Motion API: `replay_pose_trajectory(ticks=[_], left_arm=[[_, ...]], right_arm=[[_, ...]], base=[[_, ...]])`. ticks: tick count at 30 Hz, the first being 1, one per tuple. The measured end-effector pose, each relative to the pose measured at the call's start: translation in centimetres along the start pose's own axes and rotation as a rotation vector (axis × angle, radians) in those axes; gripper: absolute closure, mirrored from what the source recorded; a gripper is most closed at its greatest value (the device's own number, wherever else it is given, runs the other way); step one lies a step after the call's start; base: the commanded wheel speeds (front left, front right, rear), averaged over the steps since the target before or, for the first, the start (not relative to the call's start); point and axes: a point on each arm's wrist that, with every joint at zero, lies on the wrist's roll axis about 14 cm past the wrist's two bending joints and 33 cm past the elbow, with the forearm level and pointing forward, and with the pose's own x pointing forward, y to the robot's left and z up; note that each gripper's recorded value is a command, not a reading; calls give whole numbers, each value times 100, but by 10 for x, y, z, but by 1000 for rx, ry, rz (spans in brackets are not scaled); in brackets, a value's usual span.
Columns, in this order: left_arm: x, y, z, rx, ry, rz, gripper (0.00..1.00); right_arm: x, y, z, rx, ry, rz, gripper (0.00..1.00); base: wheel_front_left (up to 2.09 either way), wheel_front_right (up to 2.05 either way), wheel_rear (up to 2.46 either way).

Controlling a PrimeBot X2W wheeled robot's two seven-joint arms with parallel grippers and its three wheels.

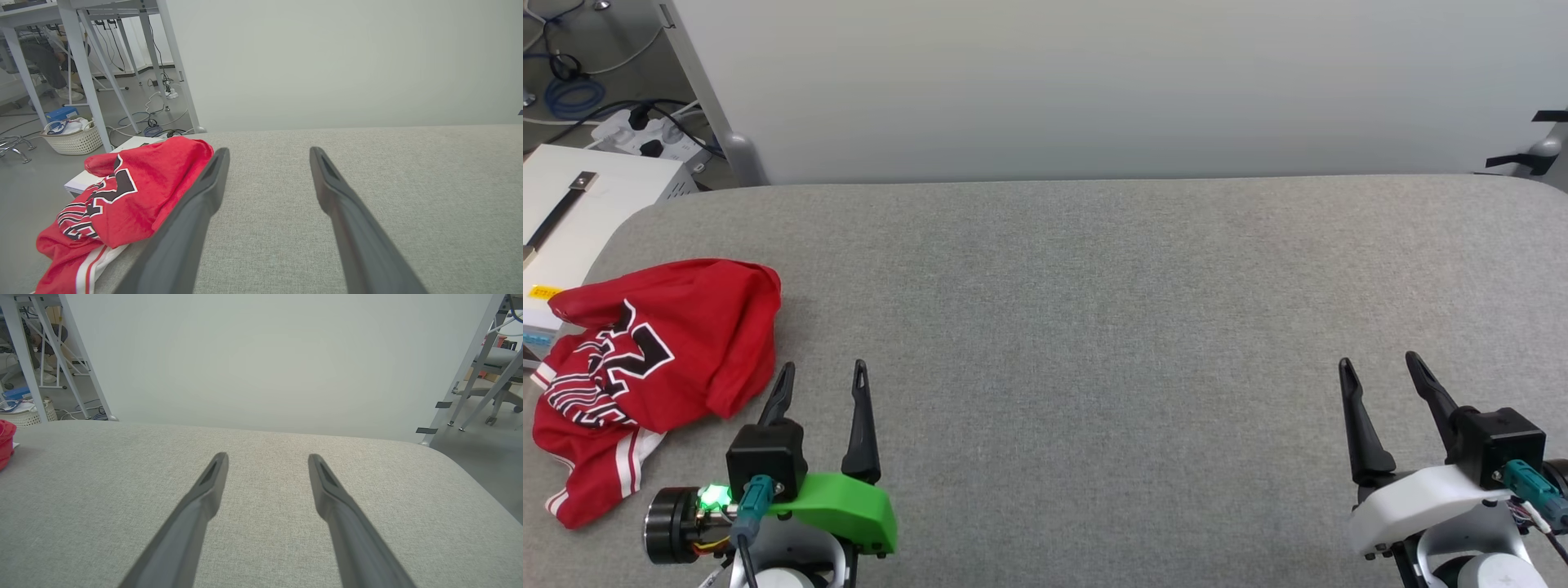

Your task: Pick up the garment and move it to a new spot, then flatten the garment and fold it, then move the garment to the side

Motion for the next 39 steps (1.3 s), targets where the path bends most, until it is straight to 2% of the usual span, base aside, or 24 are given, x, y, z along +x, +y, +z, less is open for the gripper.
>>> replay_pose_trajectory(ticks=[39], left_arm=[[-1,-3,12,-5,-84,4,0]], right_arm=[[-3,-5,13,55,-89,-18,0]], base=[[0,0,0]])
